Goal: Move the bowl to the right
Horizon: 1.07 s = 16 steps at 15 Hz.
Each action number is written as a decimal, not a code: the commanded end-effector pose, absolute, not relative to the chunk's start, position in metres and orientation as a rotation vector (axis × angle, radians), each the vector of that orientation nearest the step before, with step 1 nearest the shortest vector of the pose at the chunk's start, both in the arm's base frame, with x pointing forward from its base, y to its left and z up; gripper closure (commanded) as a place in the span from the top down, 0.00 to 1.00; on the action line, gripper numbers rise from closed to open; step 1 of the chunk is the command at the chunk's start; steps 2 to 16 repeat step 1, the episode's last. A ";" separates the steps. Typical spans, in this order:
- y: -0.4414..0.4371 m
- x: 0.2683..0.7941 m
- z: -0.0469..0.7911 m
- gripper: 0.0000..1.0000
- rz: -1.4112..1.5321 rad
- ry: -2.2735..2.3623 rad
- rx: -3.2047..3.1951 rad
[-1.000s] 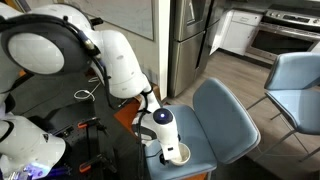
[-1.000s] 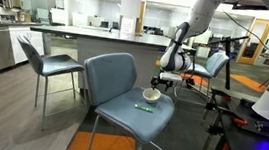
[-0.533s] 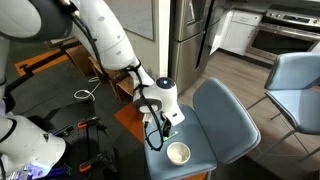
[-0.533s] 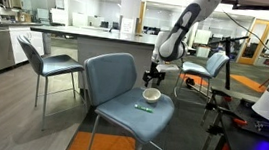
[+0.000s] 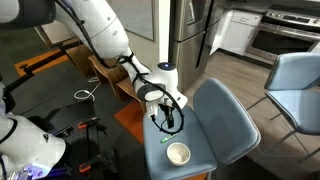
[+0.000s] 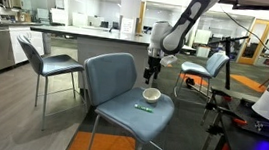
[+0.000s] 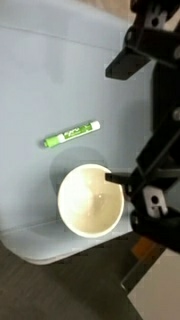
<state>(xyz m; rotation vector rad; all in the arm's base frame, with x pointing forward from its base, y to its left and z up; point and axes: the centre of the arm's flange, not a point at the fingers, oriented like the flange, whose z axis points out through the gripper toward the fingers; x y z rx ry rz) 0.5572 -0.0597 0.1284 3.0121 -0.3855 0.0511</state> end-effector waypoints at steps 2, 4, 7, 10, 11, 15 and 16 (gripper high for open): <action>-0.058 0.555 0.136 1.00 0.023 -0.202 3.031; -0.058 0.555 0.136 1.00 0.023 -0.202 3.031; -0.058 0.555 0.136 1.00 0.023 -0.202 3.031; -0.058 0.555 0.136 1.00 0.023 -0.202 3.031; -0.058 0.555 0.136 1.00 0.023 -0.202 3.031; -0.058 0.555 0.136 1.00 0.023 -0.202 3.031; -0.058 0.555 0.136 1.00 0.023 -0.202 3.031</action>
